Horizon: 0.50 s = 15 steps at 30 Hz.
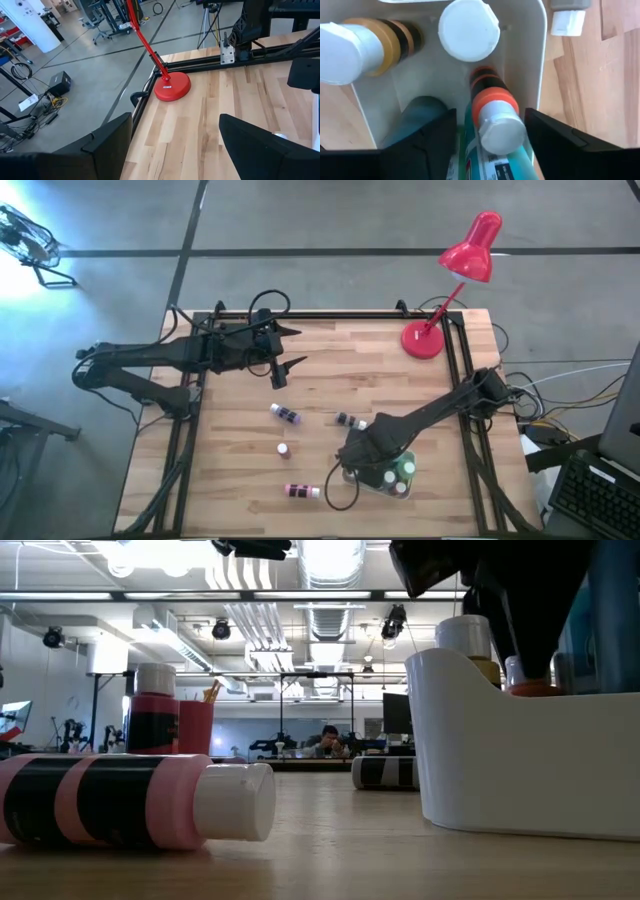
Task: Pick & Place Paint Supplies
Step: Put the orange paint bottle into the white bin, then put the gray paint bottle into the white bin
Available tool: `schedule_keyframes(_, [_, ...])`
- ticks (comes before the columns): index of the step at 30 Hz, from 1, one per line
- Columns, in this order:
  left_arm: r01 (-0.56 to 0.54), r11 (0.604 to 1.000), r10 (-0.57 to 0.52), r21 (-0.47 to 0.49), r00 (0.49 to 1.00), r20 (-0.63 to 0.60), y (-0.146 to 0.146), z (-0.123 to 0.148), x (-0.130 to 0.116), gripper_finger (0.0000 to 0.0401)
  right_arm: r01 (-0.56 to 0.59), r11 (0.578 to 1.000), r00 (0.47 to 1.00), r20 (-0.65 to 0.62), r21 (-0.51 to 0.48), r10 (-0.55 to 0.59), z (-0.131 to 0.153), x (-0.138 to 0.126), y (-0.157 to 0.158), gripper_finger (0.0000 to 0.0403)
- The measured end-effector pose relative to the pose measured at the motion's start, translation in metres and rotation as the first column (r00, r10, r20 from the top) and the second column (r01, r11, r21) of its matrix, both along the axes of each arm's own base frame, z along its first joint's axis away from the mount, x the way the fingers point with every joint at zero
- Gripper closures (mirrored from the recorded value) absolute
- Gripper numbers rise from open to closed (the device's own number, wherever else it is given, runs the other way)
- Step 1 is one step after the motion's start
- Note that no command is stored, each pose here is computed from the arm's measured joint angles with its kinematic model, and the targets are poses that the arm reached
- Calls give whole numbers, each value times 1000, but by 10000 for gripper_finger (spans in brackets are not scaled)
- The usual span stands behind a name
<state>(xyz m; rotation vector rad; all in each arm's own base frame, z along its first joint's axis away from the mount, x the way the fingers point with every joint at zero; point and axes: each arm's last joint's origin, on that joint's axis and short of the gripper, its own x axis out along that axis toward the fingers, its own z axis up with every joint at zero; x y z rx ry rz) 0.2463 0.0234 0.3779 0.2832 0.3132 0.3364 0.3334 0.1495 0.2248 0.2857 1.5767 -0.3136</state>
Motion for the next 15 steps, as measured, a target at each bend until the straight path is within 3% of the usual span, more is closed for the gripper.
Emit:
schedule_keyframes(7, [4,1000,-4,16,1000,-7,0,0,0,98,-13,1000,1000,15,7,13,18,3,1,134])
schedule_keyframes(15, [1,1000,0,26,999,-36,0,-2,-1,98,-34,999,994,104,19,32,62,10,1,116])
